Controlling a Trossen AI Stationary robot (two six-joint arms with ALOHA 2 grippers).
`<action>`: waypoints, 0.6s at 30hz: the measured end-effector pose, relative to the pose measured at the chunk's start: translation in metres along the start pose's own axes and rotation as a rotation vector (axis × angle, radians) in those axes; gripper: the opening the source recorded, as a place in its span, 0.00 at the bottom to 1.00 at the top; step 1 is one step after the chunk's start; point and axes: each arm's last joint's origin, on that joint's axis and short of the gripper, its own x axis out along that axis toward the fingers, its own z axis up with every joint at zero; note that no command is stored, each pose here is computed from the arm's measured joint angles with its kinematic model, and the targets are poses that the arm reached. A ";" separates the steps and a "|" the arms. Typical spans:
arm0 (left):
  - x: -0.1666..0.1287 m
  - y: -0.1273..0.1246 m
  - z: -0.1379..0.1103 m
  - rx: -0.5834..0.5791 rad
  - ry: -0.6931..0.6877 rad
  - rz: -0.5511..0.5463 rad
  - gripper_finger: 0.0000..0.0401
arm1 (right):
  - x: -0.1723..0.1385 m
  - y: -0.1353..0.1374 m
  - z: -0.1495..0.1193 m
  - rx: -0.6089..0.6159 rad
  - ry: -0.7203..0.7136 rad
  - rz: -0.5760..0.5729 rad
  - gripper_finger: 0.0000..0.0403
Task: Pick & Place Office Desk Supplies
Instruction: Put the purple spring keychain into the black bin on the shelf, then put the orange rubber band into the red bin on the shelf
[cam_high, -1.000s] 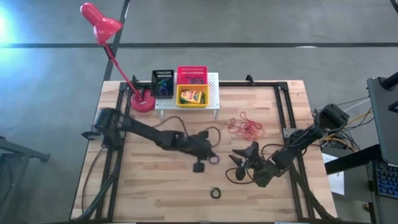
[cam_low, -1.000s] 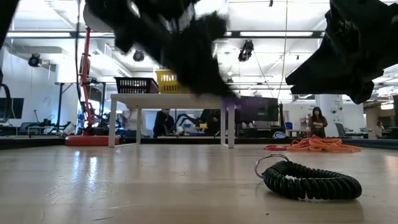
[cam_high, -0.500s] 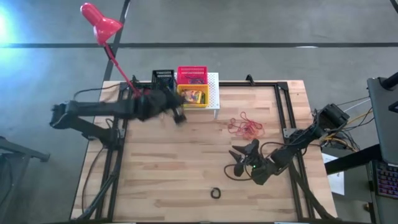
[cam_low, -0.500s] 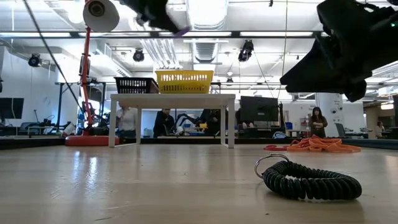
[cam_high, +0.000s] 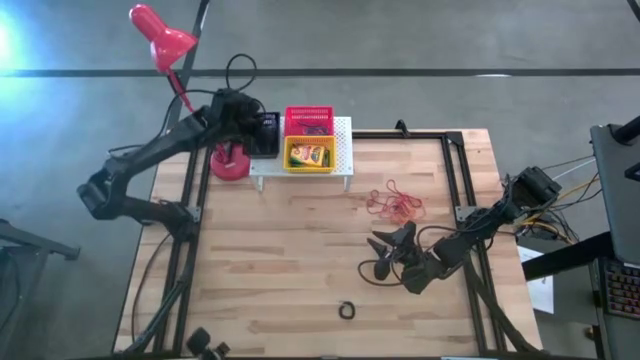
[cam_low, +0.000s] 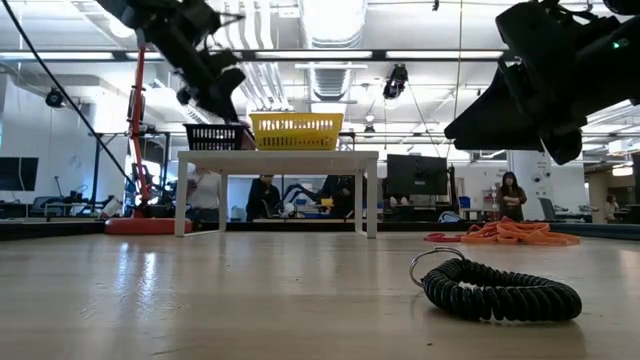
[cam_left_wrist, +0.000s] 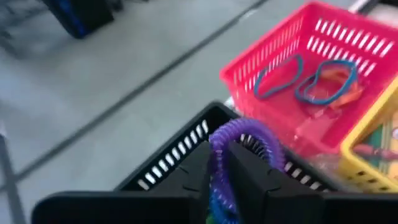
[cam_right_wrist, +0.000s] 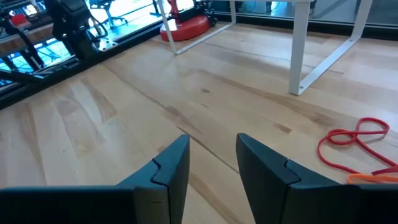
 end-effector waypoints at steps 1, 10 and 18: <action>0.003 0.002 -0.002 -0.005 0.017 -0.011 0.18 | 0.000 0.000 0.000 0.000 0.000 0.000 0.32; 0.010 0.002 -0.005 -0.006 0.066 -0.015 0.44 | 0.000 0.000 0.000 -0.025 0.001 0.001 0.31; -0.030 -0.017 0.012 -0.008 -0.053 -0.132 0.51 | -0.002 0.000 0.009 -0.017 -0.004 0.008 0.31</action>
